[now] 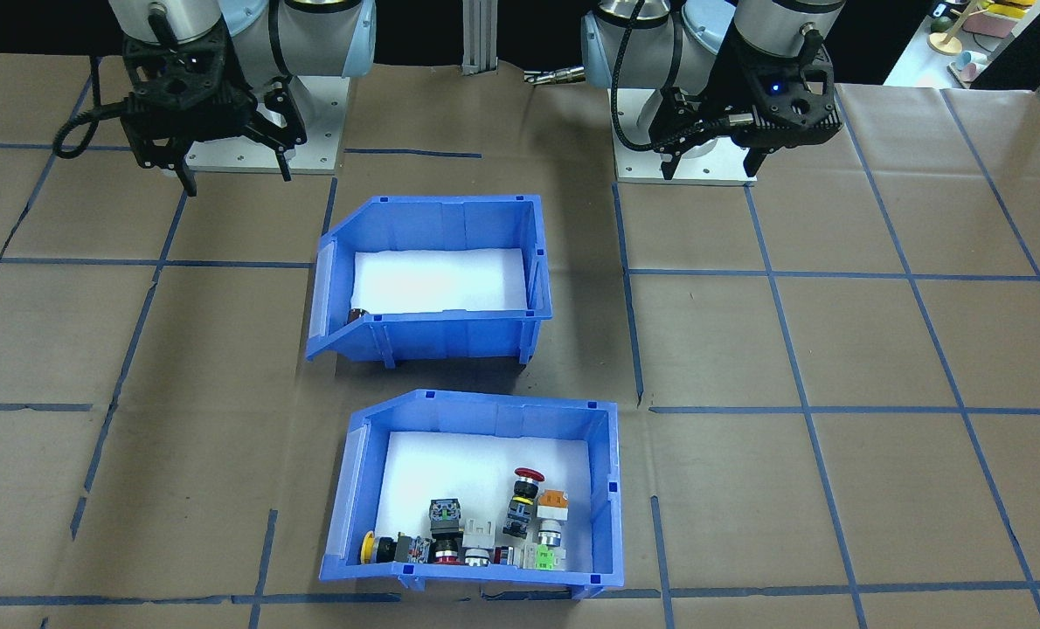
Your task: Place button box in front
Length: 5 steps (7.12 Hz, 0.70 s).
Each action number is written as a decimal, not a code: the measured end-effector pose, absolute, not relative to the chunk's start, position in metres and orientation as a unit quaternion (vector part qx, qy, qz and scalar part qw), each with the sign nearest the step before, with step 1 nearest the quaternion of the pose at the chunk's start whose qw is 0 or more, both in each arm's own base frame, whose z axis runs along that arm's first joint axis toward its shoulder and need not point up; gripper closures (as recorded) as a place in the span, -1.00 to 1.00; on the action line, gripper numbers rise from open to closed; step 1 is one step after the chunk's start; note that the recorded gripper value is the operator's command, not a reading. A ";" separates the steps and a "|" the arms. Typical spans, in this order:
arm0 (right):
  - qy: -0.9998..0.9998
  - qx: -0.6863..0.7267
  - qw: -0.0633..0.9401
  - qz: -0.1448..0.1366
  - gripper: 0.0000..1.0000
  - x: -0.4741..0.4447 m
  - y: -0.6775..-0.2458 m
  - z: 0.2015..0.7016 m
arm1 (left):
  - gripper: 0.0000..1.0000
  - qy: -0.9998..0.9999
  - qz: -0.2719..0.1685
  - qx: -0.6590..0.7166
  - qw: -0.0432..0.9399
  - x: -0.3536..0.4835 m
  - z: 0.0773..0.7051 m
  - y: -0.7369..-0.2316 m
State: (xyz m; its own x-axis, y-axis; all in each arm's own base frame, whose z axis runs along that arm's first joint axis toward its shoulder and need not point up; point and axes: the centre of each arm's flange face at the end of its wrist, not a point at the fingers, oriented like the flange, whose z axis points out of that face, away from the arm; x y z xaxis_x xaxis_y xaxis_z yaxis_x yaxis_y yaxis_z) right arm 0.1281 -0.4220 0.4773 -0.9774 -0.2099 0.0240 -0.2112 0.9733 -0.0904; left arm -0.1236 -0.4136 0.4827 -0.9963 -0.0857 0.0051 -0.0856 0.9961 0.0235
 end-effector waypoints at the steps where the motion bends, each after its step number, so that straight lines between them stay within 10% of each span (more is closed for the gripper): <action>1: -0.997 0.068 0.005 0.039 -1.00 0.119 -0.432 0.474 | -0.99 -0.999 -0.012 0.043 0.002 -0.123 0.483 -0.413; 5: -1.000 -0.007 -0.004 0.003 -1.00 0.119 -0.477 0.462 | -0.99 -0.999 -0.012 0.043 0.001 -0.123 0.483 -0.413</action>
State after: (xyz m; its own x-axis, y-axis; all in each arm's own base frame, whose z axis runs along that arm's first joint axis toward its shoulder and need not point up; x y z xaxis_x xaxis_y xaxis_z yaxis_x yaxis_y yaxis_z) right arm 0.1194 -0.4773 0.4618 -0.9999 0.0136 -0.0087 0.0137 0.9999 -0.0064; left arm -0.1232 -0.4131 0.4826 -0.9962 -0.0868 0.0007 -0.0868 0.9959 0.0241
